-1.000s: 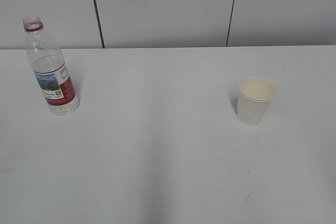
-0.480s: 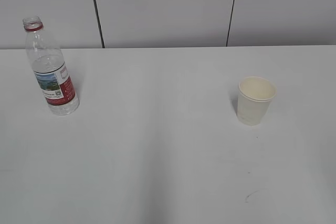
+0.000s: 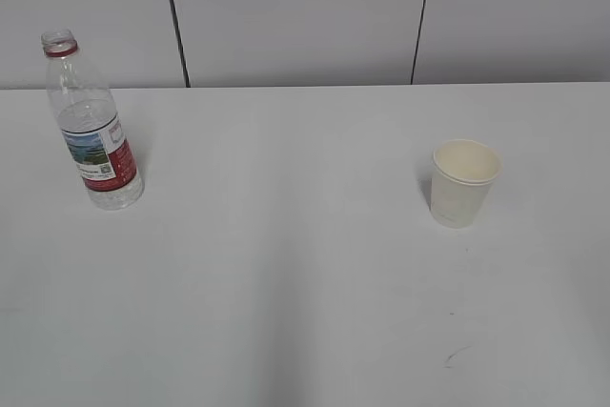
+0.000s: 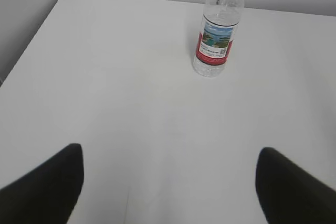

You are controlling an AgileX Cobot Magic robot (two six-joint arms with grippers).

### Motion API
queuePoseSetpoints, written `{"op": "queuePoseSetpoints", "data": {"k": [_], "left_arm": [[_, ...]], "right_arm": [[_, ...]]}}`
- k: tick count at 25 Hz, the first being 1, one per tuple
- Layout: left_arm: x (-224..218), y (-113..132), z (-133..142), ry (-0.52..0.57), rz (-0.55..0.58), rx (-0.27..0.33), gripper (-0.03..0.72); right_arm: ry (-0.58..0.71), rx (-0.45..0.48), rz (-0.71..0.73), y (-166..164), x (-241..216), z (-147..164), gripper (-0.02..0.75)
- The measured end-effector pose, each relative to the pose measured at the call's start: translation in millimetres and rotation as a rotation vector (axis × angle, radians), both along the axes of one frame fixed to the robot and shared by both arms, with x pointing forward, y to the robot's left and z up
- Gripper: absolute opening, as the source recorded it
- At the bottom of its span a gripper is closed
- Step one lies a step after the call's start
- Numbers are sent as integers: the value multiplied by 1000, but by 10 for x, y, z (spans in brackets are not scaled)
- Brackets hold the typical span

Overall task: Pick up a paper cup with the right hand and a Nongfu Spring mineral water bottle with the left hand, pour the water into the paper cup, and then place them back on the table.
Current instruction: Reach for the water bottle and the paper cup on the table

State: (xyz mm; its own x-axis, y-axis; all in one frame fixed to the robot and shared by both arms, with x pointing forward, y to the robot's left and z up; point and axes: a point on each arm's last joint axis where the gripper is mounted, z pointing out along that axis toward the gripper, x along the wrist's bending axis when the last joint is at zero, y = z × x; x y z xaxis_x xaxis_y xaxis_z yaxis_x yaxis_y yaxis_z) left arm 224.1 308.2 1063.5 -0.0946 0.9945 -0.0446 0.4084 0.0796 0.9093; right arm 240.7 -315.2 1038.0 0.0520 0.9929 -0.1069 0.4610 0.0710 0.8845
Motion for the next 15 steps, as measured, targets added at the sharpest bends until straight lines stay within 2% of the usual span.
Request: {"op": "queuePoseSetpoints", "data": {"k": [4,11,15], "left_arm": [[0,0,0,0,0,0,595],[0,0,0,0,0,0,595],[0,0,0,0,0,0,595]], "right_arm": [[-97,-3,27,30,127,185,582],[-175,-14,71,93,436,334,582],[-286,-23,109,140,616,459,582]]}}
